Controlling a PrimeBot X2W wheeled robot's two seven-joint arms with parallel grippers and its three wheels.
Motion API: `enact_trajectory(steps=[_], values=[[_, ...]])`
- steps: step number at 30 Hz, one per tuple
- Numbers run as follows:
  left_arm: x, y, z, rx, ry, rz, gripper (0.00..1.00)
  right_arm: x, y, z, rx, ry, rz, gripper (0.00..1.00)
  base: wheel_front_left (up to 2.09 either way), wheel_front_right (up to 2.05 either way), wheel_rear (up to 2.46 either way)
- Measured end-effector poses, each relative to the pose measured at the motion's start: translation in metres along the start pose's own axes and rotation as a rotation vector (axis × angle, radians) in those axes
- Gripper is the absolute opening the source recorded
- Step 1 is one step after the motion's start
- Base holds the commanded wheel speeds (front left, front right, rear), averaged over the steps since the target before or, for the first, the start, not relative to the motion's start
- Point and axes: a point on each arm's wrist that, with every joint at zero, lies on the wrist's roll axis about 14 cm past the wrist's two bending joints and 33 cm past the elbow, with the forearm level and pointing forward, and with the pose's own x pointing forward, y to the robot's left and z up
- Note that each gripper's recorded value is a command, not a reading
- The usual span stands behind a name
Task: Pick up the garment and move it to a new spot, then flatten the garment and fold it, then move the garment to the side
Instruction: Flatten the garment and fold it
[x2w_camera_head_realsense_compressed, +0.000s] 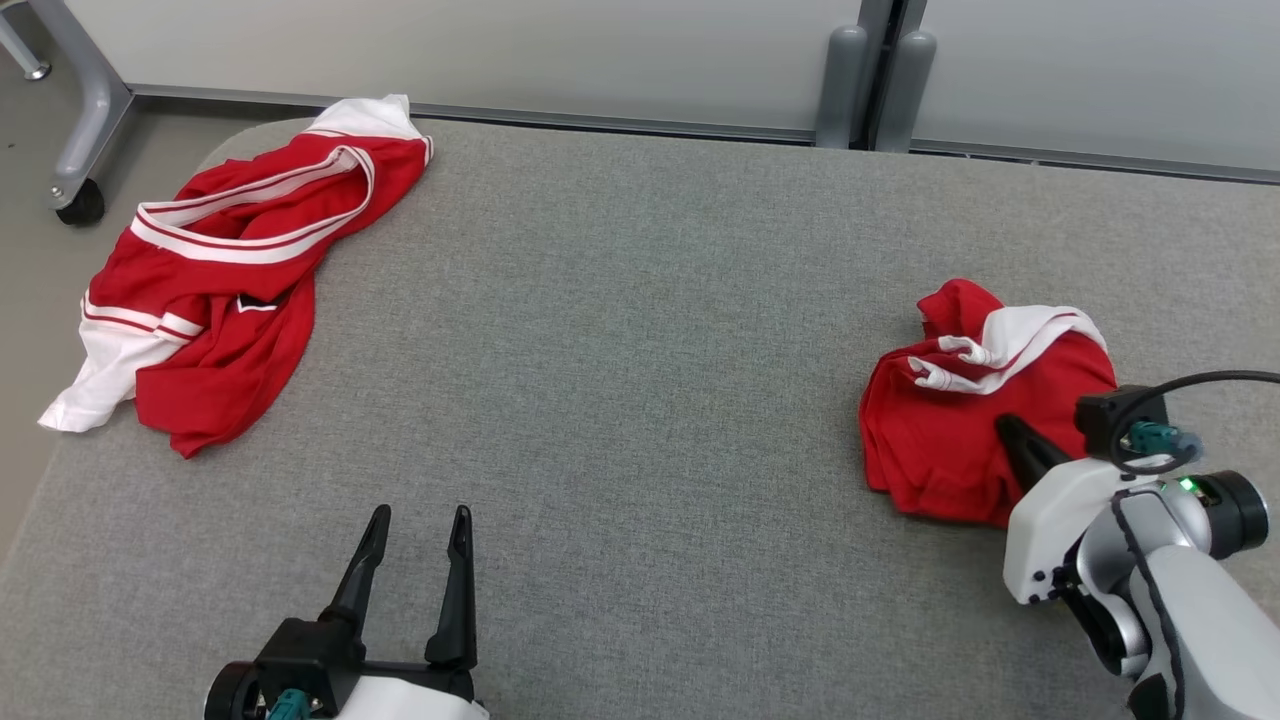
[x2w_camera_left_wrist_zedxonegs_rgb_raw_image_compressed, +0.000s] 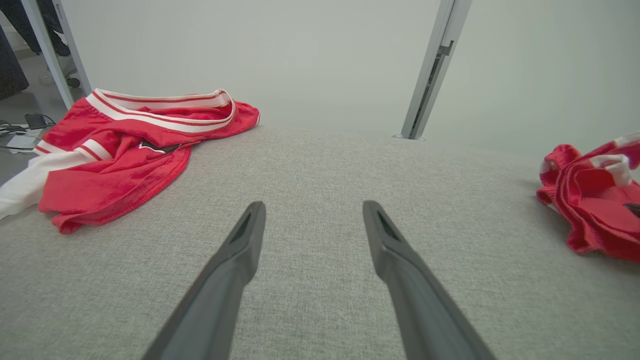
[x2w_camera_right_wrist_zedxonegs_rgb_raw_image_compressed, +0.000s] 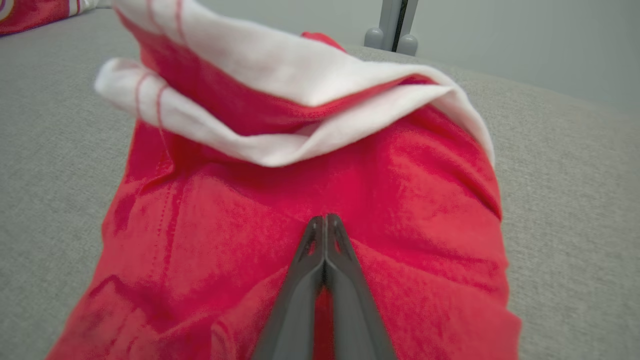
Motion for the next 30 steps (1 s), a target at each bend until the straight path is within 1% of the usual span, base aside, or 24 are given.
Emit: enact_trajectory(steps=[5, 7, 10, 14, 19, 23, 30], values=[[0.001, 0.0, 0.001, 0.0, -0.002, 0.002, 1.0, -0.002, 0.028, -0.011, -0.016, 0.022, 0.075, 0.0, 0.0, 0.0, 0.0], [0.0, -0.001, 0.001, -0.001, -0.003, -0.001, 1.0, -0.003, 0.032, -0.013, -0.021, 0.03, 0.087, 0.0, 0.0, 0.0, 0.0], [0.0, -0.002, 0.002, -0.002, -0.006, -0.004, 1.0, -0.003, 0.03, -0.008, -0.026, 0.017, 0.084, 0.0, 0.0, 0.0, 0.0], [0.0, -0.002, 0.002, -0.002, -0.007, -0.002, 1.0, 0.0, 0.02, 0.01, -0.055, -0.012, 0.068, 0.0, 0.0, 0.0, 0.0], [-0.003, -0.001, 0.001, -0.004, -0.002, -0.003, 1.0, 0.009, 0.01, 0.02, -0.09, 0.014, 0.054, 0.0, 0.0, 0.0, 0.0], [-0.004, 0.004, 0.004, -0.014, -0.012, 0.017, 1.0, 0.019, 0.01, 0.023, -0.109, 0.047, 0.06, 0.0, 0.0, 0.0, 0.0], [-0.008, 0.013, -0.001, -0.011, 0.008, 0.051, 1.0, 0.038, 0.0, 0.032, -0.124, 0.053, 0.049, 0.0, 0.0, 0.0, 0.0]])
